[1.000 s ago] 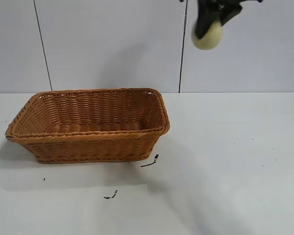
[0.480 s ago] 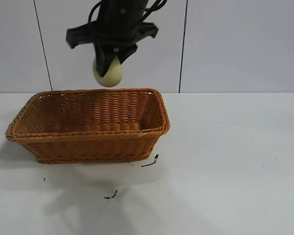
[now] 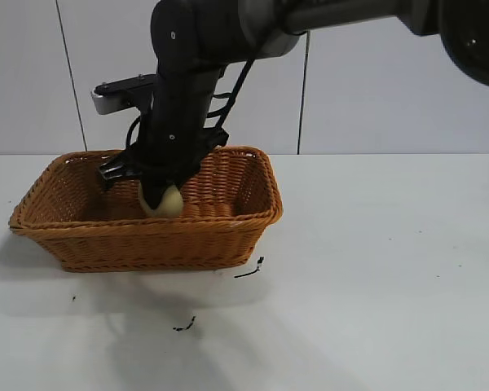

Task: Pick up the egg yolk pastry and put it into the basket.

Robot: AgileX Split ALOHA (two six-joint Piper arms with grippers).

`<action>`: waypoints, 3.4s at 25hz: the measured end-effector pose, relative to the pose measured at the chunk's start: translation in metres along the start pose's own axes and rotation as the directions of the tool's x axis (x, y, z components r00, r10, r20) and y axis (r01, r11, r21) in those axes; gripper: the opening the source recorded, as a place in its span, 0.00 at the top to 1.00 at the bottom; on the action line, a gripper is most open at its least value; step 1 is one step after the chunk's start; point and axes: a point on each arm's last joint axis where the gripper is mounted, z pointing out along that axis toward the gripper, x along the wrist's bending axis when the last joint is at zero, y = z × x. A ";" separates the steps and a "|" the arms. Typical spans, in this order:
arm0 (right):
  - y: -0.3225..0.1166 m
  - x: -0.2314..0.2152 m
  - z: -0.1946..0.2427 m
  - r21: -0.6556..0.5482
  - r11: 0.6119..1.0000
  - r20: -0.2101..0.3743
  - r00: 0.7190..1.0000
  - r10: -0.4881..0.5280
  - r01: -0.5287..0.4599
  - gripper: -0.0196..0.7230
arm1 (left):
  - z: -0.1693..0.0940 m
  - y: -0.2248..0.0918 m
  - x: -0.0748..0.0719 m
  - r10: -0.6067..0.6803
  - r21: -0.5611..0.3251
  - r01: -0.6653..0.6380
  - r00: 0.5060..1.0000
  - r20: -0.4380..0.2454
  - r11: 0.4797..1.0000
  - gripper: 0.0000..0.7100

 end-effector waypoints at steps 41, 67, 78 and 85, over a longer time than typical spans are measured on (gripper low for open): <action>-0.055 -0.313 -0.180 -0.124 0.832 0.287 0.783 0.552 -0.541 0.04 | 0.000 0.000 0.000 0.000 0.000 0.000 1.000 0.000 1.000 0.02; -0.243 -0.112 -0.391 -0.163 0.838 0.285 0.788 0.546 -0.521 0.04 | 0.000 0.000 0.000 0.000 0.000 0.000 1.000 0.000 1.000 0.02; -0.375 -0.027 -0.354 -0.367 0.819 0.248 0.803 0.543 -0.441 0.04 | 0.000 0.000 0.000 0.000 0.000 0.000 1.000 0.000 1.000 0.02; -0.405 -0.005 -0.356 -0.547 0.768 0.258 0.806 0.533 -0.333 0.04 | 0.000 0.000 0.000 0.000 0.000 0.000 1.000 0.000 1.000 0.02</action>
